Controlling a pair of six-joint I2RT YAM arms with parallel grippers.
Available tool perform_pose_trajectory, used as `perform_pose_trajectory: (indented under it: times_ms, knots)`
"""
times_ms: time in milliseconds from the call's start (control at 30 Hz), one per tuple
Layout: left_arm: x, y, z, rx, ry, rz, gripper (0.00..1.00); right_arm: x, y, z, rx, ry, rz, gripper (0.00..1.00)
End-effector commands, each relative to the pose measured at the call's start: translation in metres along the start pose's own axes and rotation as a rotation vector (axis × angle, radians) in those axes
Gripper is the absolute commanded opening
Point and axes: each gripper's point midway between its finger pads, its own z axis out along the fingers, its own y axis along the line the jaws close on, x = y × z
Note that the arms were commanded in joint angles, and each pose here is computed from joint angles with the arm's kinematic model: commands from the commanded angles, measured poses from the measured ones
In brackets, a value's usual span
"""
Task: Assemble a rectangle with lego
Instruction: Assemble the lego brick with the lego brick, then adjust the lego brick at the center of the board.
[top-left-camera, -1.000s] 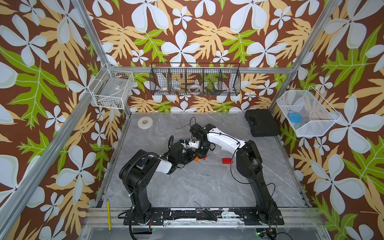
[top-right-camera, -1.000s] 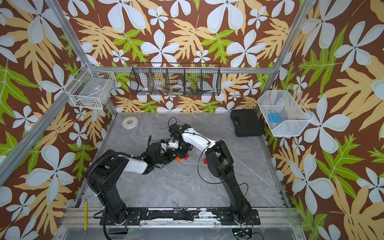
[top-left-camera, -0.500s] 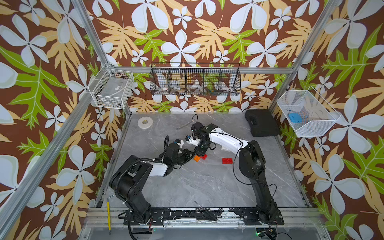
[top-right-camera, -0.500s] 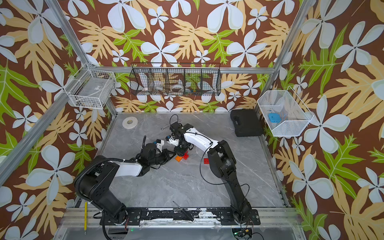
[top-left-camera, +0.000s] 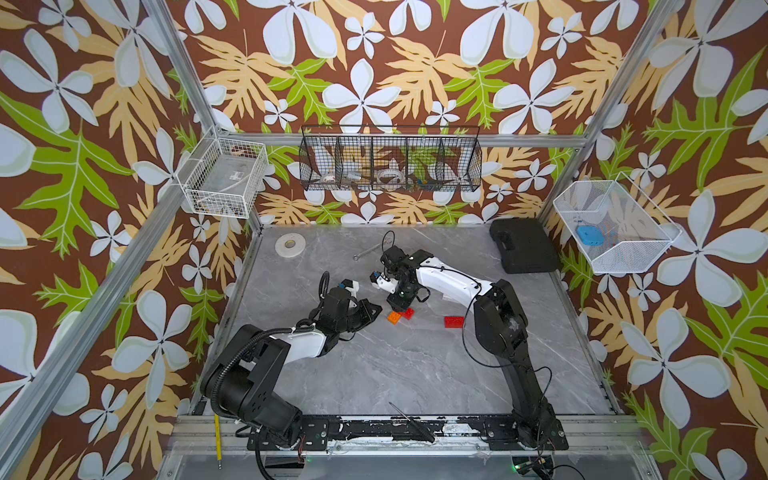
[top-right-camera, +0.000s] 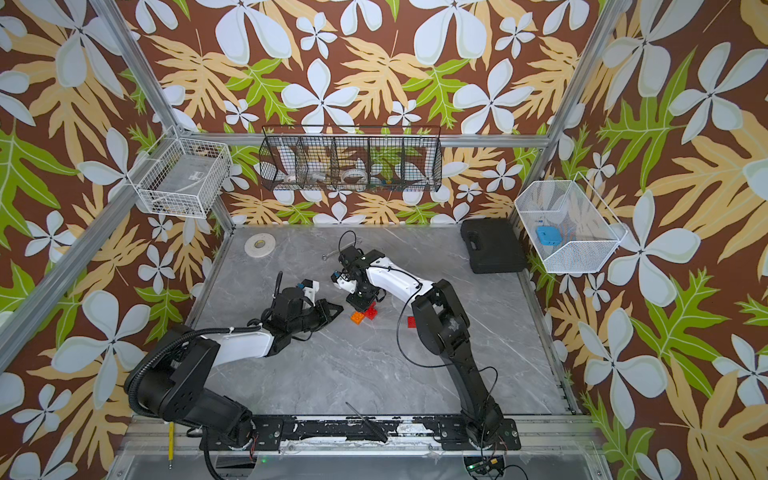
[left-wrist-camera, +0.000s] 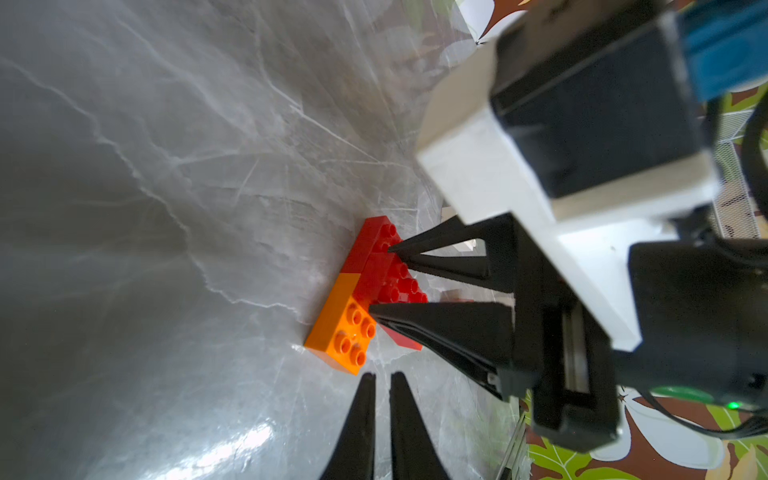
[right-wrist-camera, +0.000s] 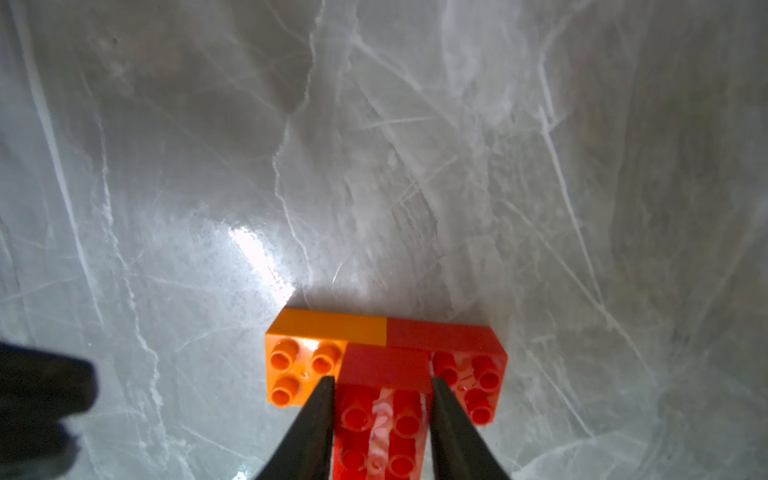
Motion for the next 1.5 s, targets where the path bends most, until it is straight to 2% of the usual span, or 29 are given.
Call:
perform_pose_trajectory:
  times_ms: [0, 200, 300, 367, 433, 600, 833, 967, 1100, 1267, 1467]
  knots:
    - [-0.001, 0.0, 0.0, 0.001, -0.003, 0.02, 0.12, 0.003, 0.002, -0.001, -0.004, 0.008, 0.005, 0.32]
    - [0.001, 0.005, -0.001, -0.014, 0.002, 0.02, 0.12, 0.008, 0.003, 0.005, -0.01, 0.032, -0.008, 0.21]
    - [0.003, 0.008, -0.002, -0.021, 0.002, 0.018, 0.12, 0.011, 0.004, 0.008, -0.008, 0.044, -0.021, 0.2]
    - [0.004, 0.01, -0.002, -0.024, 0.004, 0.016, 0.12, 0.012, 0.004, 0.009, 0.002, 0.051, -0.028, 0.25]
    - [0.004, 0.01, -0.003, -0.024, 0.005, 0.015, 0.12, 0.01, 0.001, 0.006, 0.019, 0.044, -0.029, 0.38]
    - [0.0, 0.012, -0.004, -0.052, 0.001, 0.021, 0.12, -0.009, -0.005, -0.027, 0.06, -0.037, -0.03, 0.53]
    - [-0.008, 0.035, 0.017, -0.222, 0.062, 0.089, 0.11, -0.02, -0.01, -0.078, 0.12, -0.149, 0.008, 0.59]
    - [-0.004, 0.041, 0.028, -0.237, 0.105, 0.102, 0.09, 0.006, -0.03, -0.097, 0.218, -0.189, 0.15, 0.61]
    - [0.002, 0.039, 0.036, -0.224, 0.144, 0.118, 0.09, 0.05, -0.047, -0.109, 0.214, -0.201, 0.35, 0.62]
    - [0.025, 0.035, 0.046, -0.223, 0.194, 0.142, 0.09, 0.101, -0.064, -0.113, 0.308, -0.203, 0.477, 0.71]
    - [0.045, 0.03, 0.052, -0.209, 0.213, 0.134, 0.09, 0.138, -0.08, -0.114, 0.321, -0.253, 0.595, 0.72]
